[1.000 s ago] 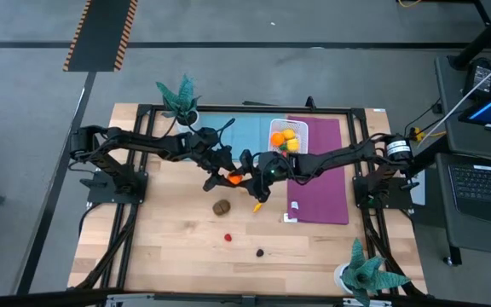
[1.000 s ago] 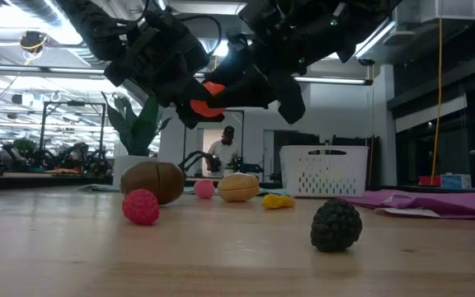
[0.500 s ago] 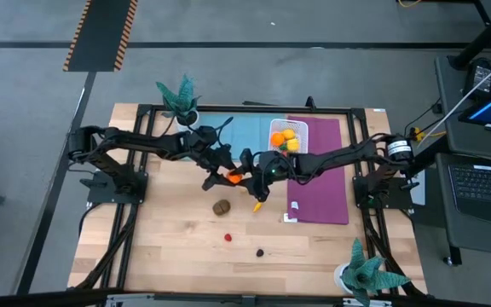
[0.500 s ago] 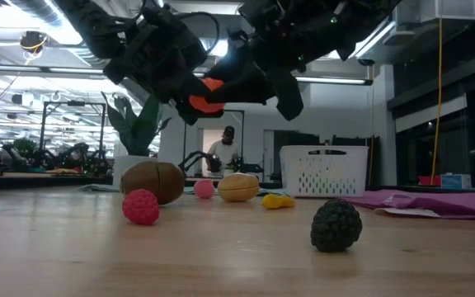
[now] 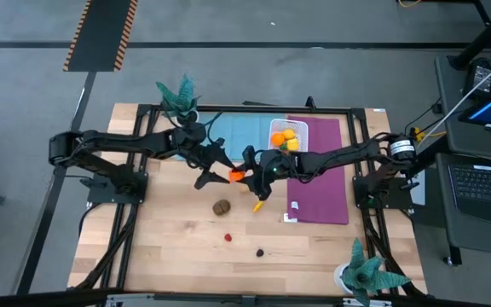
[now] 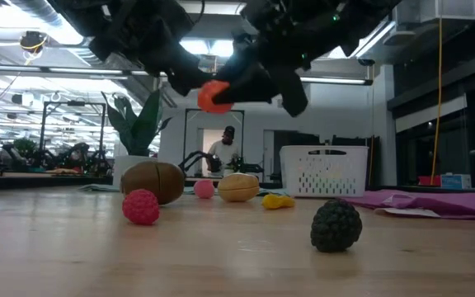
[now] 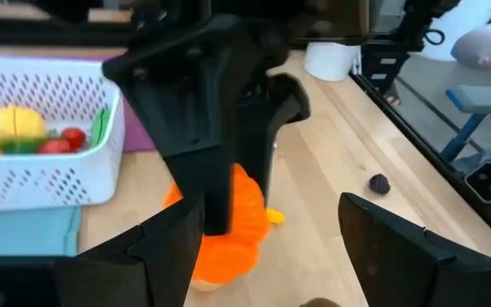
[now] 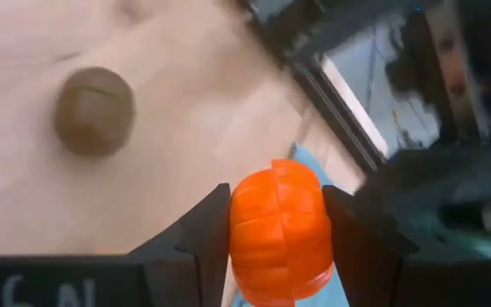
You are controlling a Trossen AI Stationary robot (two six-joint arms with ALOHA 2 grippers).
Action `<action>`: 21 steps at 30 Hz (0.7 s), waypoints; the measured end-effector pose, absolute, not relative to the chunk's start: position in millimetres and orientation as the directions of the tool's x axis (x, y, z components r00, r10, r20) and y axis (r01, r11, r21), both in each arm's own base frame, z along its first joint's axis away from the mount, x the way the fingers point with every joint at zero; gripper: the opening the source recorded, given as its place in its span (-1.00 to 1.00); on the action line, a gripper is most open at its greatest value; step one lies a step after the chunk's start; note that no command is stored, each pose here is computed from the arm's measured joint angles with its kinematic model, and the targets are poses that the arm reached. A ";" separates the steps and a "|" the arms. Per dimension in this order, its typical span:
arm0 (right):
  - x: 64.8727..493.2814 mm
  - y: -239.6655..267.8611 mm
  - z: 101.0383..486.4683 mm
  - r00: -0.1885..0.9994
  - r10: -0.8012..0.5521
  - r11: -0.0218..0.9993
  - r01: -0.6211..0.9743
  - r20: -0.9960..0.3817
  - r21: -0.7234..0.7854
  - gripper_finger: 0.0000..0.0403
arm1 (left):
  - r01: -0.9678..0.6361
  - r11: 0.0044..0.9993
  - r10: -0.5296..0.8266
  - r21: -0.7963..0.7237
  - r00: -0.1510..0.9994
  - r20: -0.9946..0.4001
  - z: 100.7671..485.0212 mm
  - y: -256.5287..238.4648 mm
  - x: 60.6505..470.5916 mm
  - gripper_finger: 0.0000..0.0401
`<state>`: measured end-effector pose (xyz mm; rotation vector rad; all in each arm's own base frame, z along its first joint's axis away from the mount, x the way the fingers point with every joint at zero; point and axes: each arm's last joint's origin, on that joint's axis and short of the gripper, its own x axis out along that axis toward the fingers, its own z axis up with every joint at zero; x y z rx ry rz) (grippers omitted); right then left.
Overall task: Pick and placing Produce into tupperware
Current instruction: Put the orange pumpkin into the white container
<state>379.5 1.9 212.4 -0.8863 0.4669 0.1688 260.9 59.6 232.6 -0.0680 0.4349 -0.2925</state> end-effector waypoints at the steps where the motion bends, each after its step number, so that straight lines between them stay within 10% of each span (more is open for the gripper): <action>1: 379.6 1.2 212.6 0.886 -0.076 0.643 -0.306 -0.457 -0.702 -0.16 | 0.272 0.955 -0.295 -0.115 0.867 -0.401 234.9 58.9 259.3 0.31; 21: 374.4 -17.6 219.4 0.864 -0.215 0.796 -0.115 -0.455 -0.594 -0.16 | 0.148 0.989 -0.143 -0.026 0.873 -0.465 225.8 62.0 242.3 0.31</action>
